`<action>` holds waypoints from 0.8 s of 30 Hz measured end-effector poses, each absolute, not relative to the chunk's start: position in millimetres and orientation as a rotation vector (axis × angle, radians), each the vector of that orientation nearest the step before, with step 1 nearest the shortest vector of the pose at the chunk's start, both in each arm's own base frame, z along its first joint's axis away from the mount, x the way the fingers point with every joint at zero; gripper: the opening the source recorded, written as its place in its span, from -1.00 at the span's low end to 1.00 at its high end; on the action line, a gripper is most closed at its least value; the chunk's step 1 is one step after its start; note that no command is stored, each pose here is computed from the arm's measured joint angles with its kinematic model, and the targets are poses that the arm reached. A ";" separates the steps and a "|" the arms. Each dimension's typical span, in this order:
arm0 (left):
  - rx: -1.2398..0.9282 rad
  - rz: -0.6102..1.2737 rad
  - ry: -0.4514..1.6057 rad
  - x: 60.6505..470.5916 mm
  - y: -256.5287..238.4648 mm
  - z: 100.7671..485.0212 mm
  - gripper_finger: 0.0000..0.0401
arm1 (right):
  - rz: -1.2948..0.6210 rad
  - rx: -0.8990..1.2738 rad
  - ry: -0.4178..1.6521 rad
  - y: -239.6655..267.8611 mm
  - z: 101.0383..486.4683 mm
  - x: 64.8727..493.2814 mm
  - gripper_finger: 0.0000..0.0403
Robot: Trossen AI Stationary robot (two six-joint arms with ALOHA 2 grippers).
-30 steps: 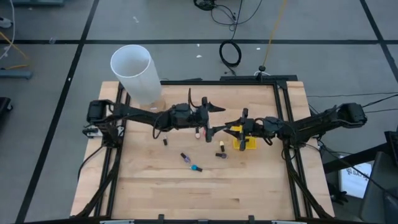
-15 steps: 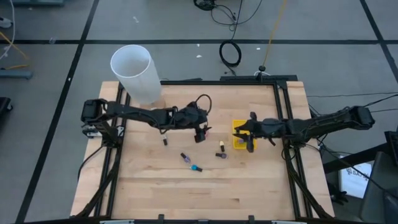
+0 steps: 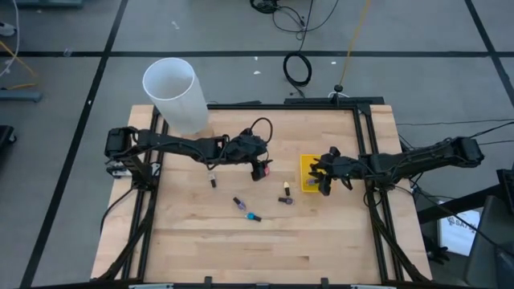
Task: Pick & Place Nail Polish
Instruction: Put the green nail polish into the yellow bin, then put the white nail polish into the yellow bin
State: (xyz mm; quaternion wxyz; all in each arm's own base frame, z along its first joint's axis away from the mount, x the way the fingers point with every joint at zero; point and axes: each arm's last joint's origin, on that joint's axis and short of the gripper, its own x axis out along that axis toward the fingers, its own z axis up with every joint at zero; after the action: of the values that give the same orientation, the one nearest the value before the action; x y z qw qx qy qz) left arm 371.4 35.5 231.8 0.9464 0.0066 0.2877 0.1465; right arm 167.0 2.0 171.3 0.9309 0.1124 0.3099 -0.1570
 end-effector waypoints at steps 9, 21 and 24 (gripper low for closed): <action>0.006 0.300 0.584 371.4 35.5 231.9 0.36 | -0.346 0.246 0.631 1.6 170.8 167.2 -0.17; 0.007 0.300 0.660 365.7 35.0 228.2 0.36 | -0.333 0.257 0.562 1.8 176.2 171.3 -0.13; -0.047 0.327 0.754 353.7 33.4 228.6 0.36 | -0.321 0.245 0.530 2.0 179.0 173.3 -0.15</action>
State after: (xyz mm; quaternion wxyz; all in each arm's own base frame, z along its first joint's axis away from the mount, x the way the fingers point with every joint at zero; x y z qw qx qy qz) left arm 353.7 33.4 228.6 0.9164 -0.0226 0.3666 0.1590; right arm 173.3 2.0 179.0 0.9450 0.1204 0.2601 -0.1577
